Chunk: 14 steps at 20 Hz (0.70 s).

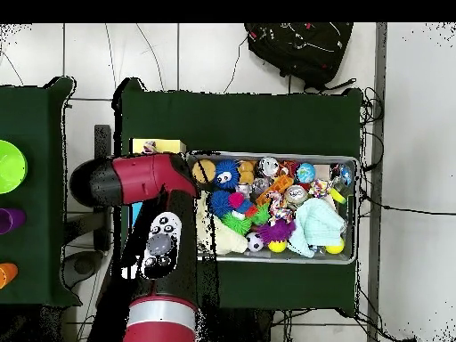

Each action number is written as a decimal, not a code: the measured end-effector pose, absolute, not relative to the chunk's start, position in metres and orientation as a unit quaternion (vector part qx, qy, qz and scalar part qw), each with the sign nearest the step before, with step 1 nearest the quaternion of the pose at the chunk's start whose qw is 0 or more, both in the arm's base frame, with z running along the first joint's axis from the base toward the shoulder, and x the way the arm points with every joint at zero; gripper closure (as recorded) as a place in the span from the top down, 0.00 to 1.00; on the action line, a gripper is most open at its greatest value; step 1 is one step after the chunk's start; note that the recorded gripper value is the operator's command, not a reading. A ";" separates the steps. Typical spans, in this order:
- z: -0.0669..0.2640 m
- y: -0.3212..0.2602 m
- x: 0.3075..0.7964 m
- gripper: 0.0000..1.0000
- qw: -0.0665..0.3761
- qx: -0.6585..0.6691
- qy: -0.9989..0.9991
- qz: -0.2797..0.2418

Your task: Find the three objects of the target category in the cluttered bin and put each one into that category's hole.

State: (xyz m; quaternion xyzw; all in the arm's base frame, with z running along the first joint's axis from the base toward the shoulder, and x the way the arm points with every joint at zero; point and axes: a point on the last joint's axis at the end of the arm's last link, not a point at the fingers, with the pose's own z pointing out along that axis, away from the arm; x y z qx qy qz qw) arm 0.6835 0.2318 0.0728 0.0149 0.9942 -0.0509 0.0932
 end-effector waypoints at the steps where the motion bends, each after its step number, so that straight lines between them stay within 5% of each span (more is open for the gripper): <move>1: 0.073 0.232 0.683 0.00 0.093 0.015 0.994 -0.051; 14: 0.097 0.240 0.676 0.00 0.067 0.033 0.996 -0.057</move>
